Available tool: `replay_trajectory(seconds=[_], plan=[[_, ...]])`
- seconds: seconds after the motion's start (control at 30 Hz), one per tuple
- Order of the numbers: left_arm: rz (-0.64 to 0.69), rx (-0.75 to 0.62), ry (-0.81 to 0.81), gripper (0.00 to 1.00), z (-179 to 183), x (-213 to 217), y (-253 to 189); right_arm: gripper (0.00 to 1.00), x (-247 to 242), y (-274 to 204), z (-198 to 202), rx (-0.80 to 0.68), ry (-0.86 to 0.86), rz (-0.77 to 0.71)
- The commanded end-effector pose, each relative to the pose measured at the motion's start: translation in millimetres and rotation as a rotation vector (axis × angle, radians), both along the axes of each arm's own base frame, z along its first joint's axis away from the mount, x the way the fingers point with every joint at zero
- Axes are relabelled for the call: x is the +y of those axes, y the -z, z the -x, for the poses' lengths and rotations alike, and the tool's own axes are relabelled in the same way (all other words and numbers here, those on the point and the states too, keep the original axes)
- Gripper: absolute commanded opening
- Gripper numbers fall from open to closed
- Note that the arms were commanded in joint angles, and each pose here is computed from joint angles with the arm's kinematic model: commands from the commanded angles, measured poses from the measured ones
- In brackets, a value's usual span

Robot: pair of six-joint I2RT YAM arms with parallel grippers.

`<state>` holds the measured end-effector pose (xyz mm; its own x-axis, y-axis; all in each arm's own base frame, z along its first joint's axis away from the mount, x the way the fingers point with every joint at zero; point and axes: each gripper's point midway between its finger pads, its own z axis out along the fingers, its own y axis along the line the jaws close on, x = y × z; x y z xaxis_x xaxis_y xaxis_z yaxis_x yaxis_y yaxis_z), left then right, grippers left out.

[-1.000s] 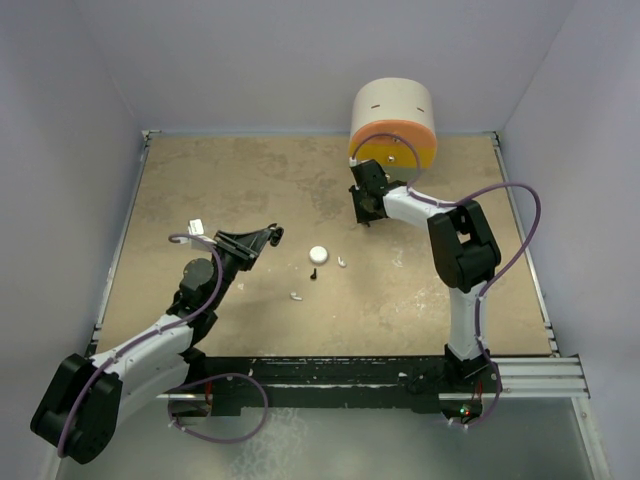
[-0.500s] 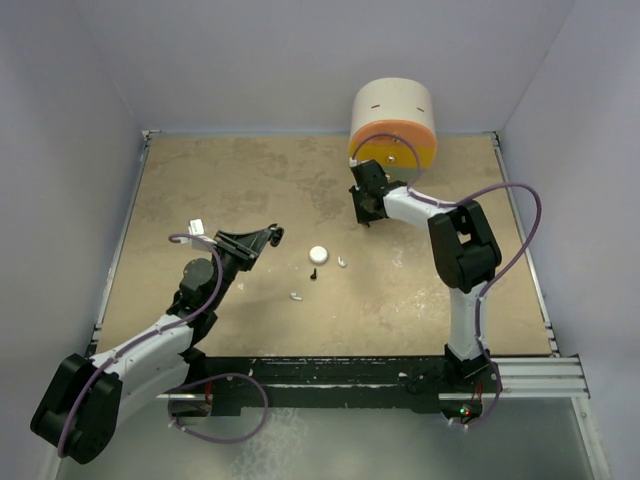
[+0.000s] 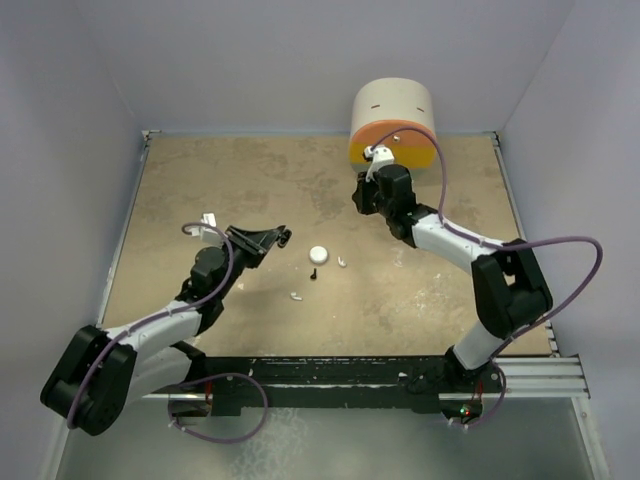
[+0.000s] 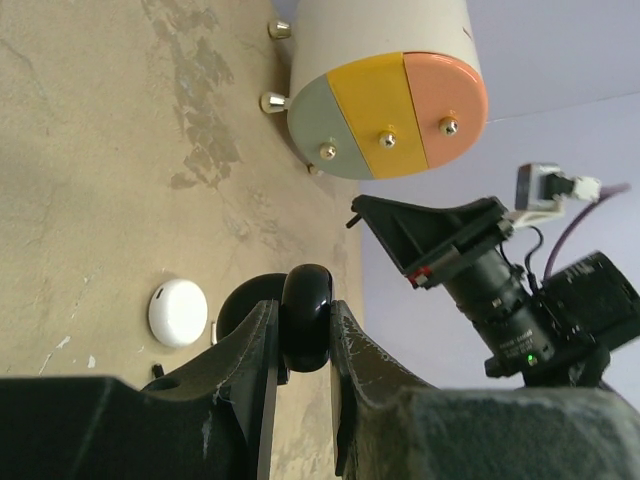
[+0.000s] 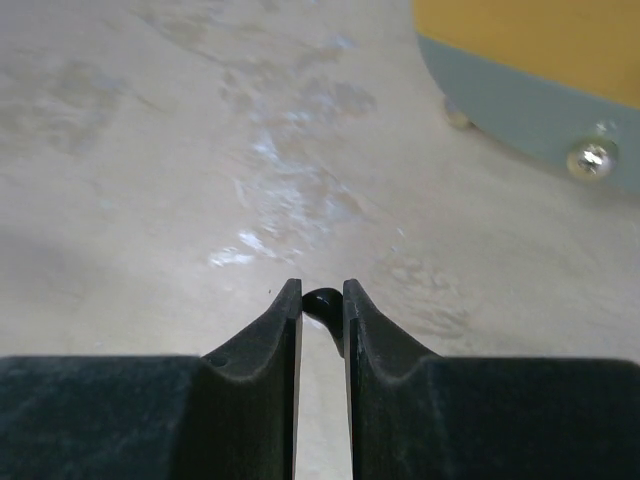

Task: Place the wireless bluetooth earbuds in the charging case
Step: Pick up the earbud from the center of the board.

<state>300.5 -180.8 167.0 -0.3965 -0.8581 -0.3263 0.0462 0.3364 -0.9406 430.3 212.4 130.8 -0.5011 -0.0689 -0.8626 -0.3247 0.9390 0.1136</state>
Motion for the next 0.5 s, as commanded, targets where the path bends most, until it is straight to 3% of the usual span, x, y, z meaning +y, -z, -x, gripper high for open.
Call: replay_trajectory(seconds=[0.0,0.3,0.47], plan=[[0.031,-0.083,0.036,0.00,-15.0,-15.4,-36.1,0.00,43.2,-62.6,5.1,-0.278,-0.152,-0.174],[0.071,-0.070,0.065,0.00,-37.1,-36.5,-45.7,0.00,74.7,-136.1,70.8,-0.578,-0.344,-0.386],[0.098,-0.061,0.073,0.00,-43.4,-43.4,-42.4,0.00,86.3,-151.6,94.7,-0.621,-0.438,-0.436]])
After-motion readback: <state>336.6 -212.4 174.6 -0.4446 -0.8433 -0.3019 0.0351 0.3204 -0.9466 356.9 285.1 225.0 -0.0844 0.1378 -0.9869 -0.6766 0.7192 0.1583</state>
